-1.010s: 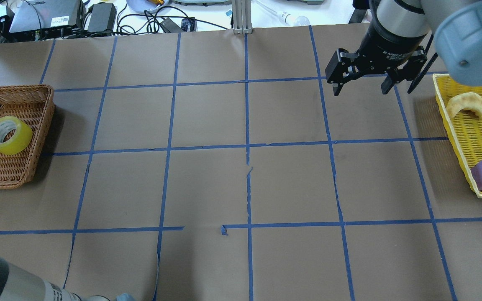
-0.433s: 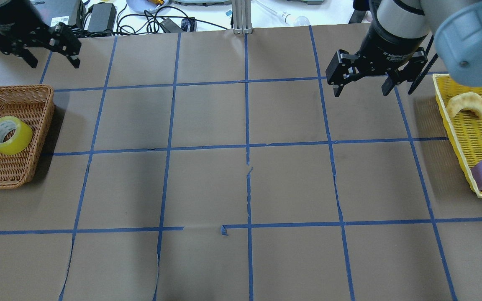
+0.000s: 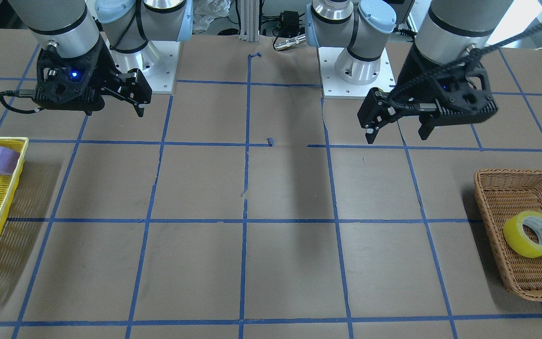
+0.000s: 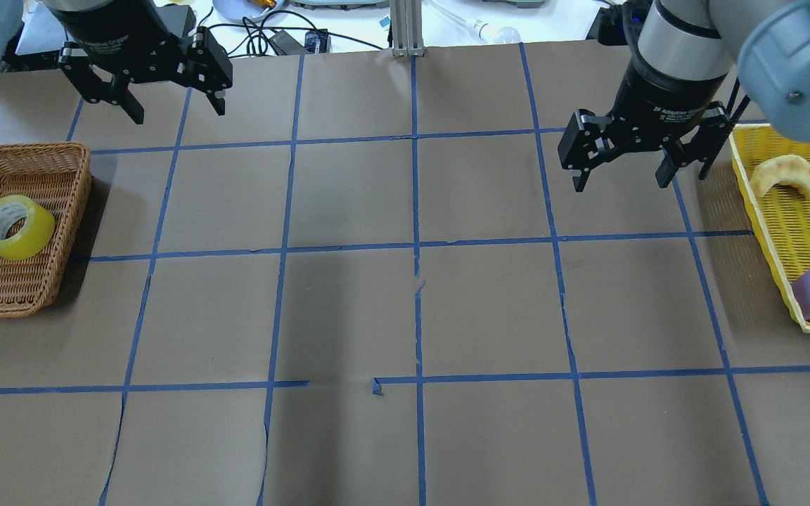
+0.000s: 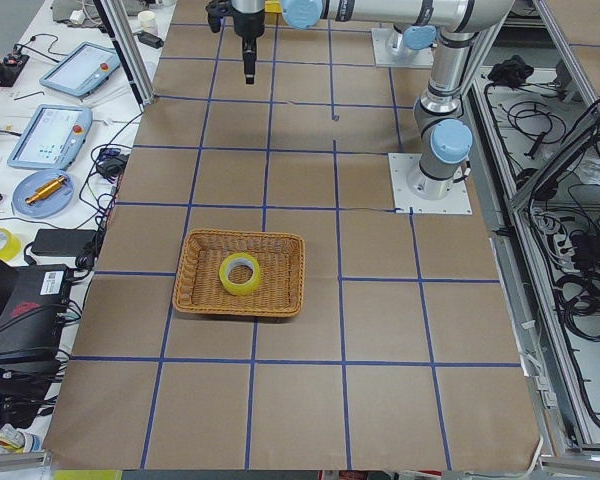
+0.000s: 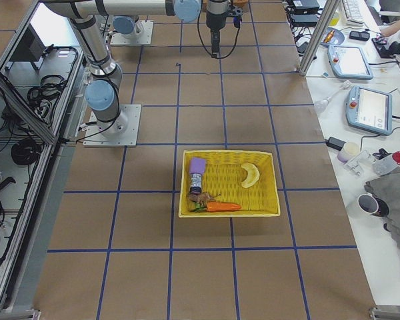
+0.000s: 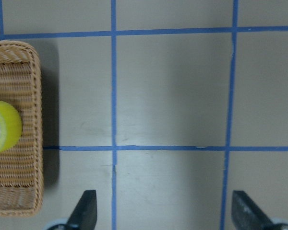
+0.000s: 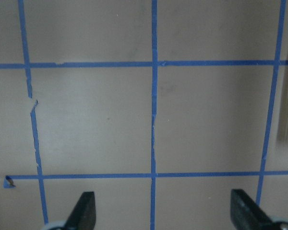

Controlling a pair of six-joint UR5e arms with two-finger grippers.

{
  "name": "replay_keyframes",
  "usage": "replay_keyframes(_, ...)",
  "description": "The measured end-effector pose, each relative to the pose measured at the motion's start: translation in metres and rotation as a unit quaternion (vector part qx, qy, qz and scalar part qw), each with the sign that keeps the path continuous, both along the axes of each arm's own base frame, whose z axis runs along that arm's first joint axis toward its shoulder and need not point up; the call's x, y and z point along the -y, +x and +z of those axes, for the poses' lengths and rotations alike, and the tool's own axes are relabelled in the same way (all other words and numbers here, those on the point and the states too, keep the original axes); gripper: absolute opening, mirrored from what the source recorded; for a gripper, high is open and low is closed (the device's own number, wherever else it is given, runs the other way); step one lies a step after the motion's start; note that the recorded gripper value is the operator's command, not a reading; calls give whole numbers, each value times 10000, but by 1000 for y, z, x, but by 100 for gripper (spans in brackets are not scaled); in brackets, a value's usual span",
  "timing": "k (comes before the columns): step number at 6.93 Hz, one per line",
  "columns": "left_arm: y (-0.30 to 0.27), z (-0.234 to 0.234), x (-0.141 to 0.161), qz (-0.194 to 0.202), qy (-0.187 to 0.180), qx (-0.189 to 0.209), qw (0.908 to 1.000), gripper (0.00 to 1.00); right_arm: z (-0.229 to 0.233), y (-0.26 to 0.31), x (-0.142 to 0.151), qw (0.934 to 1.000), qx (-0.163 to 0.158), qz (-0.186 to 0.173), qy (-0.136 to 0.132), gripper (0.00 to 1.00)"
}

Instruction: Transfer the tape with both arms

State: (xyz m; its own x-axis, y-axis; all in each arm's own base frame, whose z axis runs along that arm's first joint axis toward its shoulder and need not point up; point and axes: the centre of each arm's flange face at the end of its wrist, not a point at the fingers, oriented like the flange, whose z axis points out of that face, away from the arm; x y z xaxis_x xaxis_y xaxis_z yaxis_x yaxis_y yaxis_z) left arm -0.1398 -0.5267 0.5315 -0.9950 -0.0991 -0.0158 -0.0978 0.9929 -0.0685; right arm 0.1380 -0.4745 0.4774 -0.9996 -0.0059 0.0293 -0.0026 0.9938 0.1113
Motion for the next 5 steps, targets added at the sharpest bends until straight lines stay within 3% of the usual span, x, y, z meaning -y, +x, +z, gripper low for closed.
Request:
replay_keyframes(2, -10, -1, -20, -48, 57, -17, 10000, 100, -1, 0, -4, 9999, -56, 5, 143, 100)
replay_keyframes(5, -11, -2, -23, -87, 41, -2, 10000, 100, 4, 0, 1, 9999, -59, 7, -121, 100)
